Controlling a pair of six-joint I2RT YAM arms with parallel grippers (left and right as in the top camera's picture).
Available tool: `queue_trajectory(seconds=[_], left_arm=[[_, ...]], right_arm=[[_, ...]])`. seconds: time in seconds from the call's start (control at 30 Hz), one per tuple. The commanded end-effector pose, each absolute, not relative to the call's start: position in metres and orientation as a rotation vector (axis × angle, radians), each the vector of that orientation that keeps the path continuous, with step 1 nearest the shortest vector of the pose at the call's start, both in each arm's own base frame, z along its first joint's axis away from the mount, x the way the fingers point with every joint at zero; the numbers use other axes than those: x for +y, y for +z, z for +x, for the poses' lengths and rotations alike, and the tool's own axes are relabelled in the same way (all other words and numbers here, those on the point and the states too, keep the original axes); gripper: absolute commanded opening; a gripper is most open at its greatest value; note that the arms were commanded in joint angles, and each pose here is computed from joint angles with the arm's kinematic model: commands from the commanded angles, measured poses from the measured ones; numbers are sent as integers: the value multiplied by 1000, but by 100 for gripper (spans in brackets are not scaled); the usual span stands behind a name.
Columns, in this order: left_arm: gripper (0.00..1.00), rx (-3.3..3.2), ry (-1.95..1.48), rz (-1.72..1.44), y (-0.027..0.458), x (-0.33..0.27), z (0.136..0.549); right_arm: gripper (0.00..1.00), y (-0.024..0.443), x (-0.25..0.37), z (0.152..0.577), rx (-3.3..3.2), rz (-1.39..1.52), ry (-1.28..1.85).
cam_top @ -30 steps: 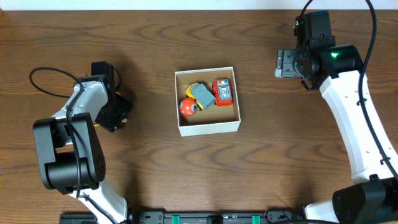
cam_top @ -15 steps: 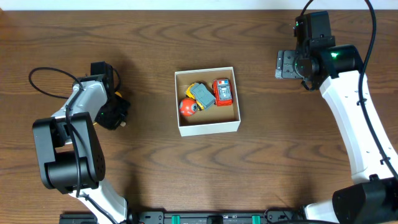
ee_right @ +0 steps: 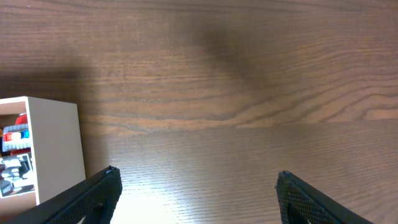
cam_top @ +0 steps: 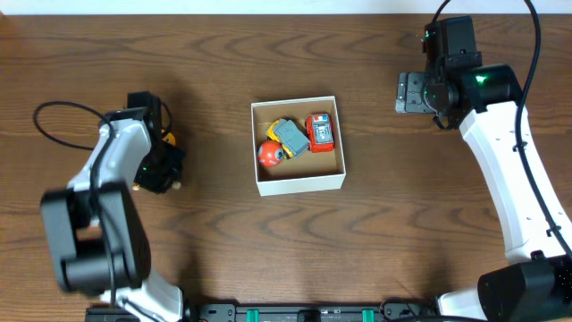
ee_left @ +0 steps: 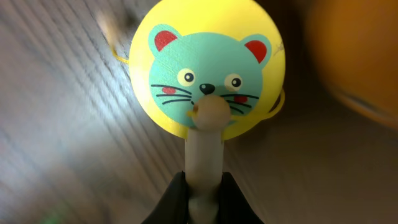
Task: Pack container
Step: 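Lower the left gripper onto the yellow mouse rattle handle and grasp, then carry the mouse rattle right and lower it into the box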
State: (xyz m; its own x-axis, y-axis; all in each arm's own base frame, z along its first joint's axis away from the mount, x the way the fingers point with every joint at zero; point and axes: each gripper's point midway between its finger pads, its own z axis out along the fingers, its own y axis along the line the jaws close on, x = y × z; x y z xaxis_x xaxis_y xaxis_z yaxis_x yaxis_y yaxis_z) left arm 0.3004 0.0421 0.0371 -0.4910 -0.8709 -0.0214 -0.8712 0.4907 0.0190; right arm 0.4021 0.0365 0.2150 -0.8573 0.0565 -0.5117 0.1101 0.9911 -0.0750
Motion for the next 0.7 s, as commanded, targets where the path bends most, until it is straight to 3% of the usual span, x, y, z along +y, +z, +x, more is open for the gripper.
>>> queue_trajectory(seconds=[0.0, 0.23, 0.47, 0.67], left_arm=[[6, 2666, -99, -1416, 80, 19, 309], [6, 2660, -260, -896, 141, -49, 314], [6, 2549, -232, 362, 171, -147, 325], [6, 2318, -135, 979, 169, -196, 322]], right_arm=[[83, 213, 34, 403, 2607, 105, -160], [83, 213, 34, 403, 2607, 105, -159], [83, 212, 34, 402, 2611, 105, -160], [83, 206, 36, 398, 2638, 96, -143]])
